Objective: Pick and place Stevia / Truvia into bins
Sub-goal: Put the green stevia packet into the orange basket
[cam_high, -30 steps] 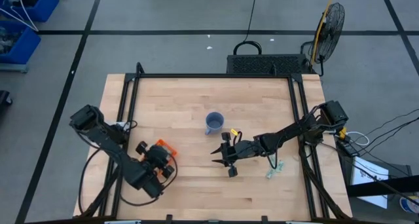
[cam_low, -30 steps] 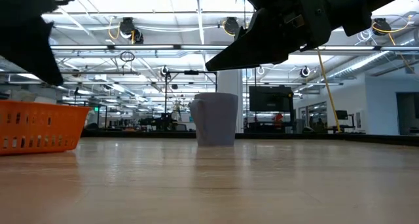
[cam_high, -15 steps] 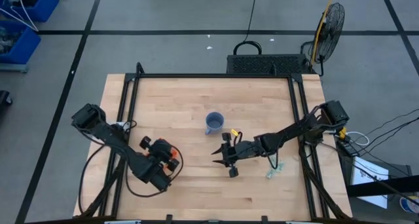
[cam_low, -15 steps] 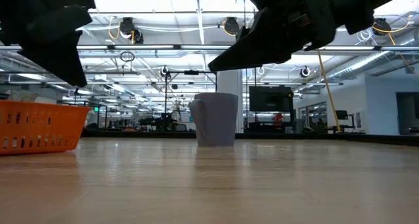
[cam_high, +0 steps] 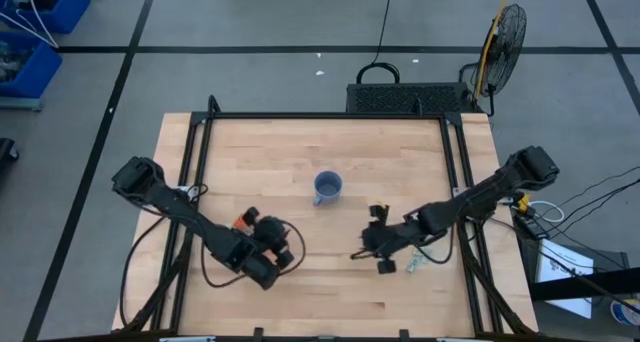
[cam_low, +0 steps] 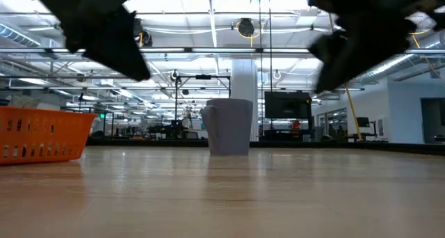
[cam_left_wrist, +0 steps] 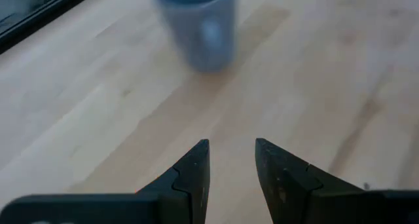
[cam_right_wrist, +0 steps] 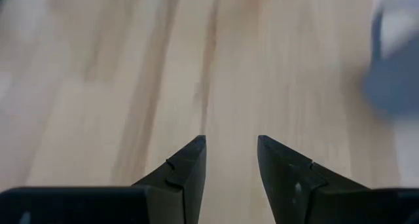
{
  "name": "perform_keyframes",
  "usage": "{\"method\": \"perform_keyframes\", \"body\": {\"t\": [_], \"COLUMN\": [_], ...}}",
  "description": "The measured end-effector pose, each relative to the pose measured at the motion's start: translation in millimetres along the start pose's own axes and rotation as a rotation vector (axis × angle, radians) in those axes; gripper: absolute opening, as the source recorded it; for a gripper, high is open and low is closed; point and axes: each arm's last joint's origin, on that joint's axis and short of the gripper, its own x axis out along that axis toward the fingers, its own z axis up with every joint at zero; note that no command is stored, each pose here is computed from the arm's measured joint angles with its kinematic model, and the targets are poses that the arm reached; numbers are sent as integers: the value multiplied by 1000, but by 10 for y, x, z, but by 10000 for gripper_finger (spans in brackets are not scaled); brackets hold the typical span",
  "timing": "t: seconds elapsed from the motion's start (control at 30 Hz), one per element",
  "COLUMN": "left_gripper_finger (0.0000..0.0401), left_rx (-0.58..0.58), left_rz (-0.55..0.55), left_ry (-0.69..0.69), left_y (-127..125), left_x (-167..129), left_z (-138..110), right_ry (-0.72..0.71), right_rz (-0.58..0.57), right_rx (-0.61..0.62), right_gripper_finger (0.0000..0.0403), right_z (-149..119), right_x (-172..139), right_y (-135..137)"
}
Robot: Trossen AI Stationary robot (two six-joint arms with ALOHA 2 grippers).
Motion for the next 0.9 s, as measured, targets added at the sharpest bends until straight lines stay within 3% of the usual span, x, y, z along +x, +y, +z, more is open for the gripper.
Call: {"method": "perform_keyframes", "body": {"t": [0.23, 0.37, 0.53, 0.77, 0.9], "left_gripper_finger": [129, 129, 129, 129, 129], "left_rx": [102, 132, 129, 151, 178], "left_rz": [-118, -138, -148, -126, -128], "left_ry": [-109, -115, -83, -78, -67], "left_y": [-133, -120, -69, -6, 19], "left_x": [144, 226, 322, 412, 449], "left_z": [280, 381, 453, 526, 551], "right_ry": [400, 581, 626, 610, 582], "right_rz": [-97, -229, -331, -338, -309], "right_rx": [278, 421, 528, 577, 593], "right_gripper_finger": [132, 132, 132, 131, 107], "right_z": [-457, -726, -975, -1178, -1266], "right_x": [-295, -403, -377, -268, -208], "right_y": [117, 156, 147, 107, 94]}}
